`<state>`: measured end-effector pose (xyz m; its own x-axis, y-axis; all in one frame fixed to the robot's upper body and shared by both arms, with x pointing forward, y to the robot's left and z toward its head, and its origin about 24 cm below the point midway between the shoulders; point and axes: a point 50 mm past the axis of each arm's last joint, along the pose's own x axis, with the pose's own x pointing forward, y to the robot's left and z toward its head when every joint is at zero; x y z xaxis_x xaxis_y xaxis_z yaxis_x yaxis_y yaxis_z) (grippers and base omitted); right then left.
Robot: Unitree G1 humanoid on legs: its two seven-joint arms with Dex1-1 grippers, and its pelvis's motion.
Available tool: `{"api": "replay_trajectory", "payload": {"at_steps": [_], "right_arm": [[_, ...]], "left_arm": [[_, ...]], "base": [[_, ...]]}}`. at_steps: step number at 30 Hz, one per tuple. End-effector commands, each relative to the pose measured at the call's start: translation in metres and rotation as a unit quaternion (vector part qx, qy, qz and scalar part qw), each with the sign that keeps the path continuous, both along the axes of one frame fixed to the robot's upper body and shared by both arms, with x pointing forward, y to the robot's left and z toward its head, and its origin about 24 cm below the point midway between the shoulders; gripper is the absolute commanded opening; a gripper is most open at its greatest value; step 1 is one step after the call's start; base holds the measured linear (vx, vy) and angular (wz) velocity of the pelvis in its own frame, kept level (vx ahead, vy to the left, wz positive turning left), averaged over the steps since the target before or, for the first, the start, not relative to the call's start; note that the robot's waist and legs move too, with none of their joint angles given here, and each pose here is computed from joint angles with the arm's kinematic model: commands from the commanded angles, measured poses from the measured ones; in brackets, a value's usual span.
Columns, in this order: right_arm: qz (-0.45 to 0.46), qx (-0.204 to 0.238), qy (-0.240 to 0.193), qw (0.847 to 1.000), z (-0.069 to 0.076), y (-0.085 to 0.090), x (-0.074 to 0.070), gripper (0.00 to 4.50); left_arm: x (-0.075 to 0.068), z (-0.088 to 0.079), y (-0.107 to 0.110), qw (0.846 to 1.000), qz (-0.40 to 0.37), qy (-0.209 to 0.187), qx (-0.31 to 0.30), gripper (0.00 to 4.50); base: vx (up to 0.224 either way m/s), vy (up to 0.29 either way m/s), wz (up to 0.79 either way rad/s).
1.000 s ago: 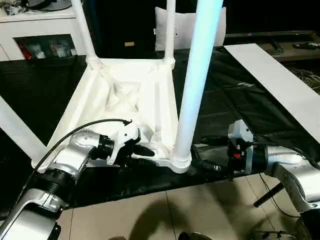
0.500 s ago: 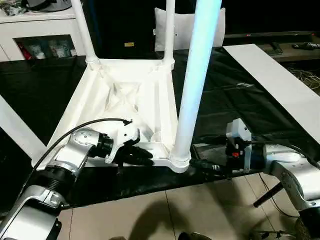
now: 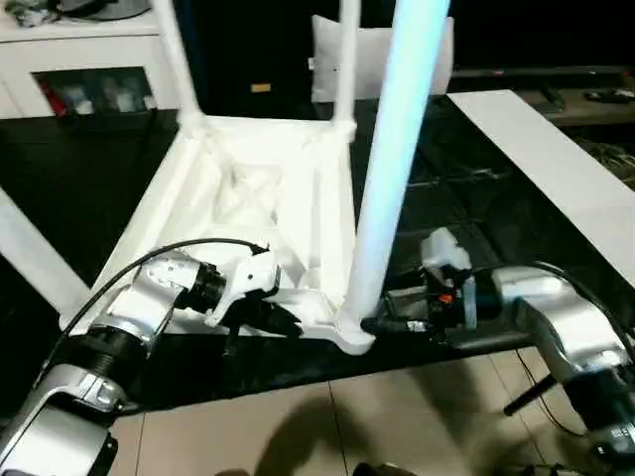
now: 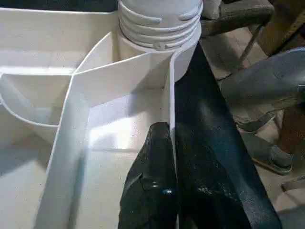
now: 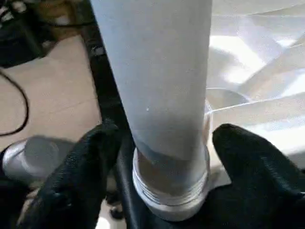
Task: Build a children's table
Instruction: Rotate leg to tighten
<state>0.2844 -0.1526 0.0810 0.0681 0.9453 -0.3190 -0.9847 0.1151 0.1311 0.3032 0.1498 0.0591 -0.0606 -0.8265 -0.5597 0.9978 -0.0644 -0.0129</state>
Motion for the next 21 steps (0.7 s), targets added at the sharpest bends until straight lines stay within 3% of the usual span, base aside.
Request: {"api": "replay_trajectory", "payload": {"at_steps": [1,7,14,18,21], "right_arm": [[0.013,0.001,0.001,1.0,0.002,0.001,0.002,3.34],[0.016,0.026,0.006,1.0,0.005,0.009,0.009,2.8],[0.016,0.064,0.047,0.997,0.003,0.014,0.003,2.2],[-0.03,0.053,0.038,0.997,-0.005,0.021,-0.001,2.1],[-0.094,0.036,0.021,0.995,-0.01,0.025,0.004,2.09]], "left_arm": [[-0.002,-0.002,-0.01,0.999,-0.034,-0.001,0.015,0.0],[0.0,-0.002,-0.009,1.0,-0.028,0.0,0.014,0.0],[0.003,-0.001,-0.007,1.0,0.009,0.011,-0.002,0.0],[0.008,0.001,-0.013,0.997,0.066,0.007,-0.028,0.0],[0.013,0.003,-0.019,0.994,0.106,-0.001,-0.038,0.0]], "base": [[0.0,0.0,0.0],[0.0,0.0,0.0],[0.0,0.0,0.0],[0.0,0.0,0.0],[0.0,0.0,0.0]]}}
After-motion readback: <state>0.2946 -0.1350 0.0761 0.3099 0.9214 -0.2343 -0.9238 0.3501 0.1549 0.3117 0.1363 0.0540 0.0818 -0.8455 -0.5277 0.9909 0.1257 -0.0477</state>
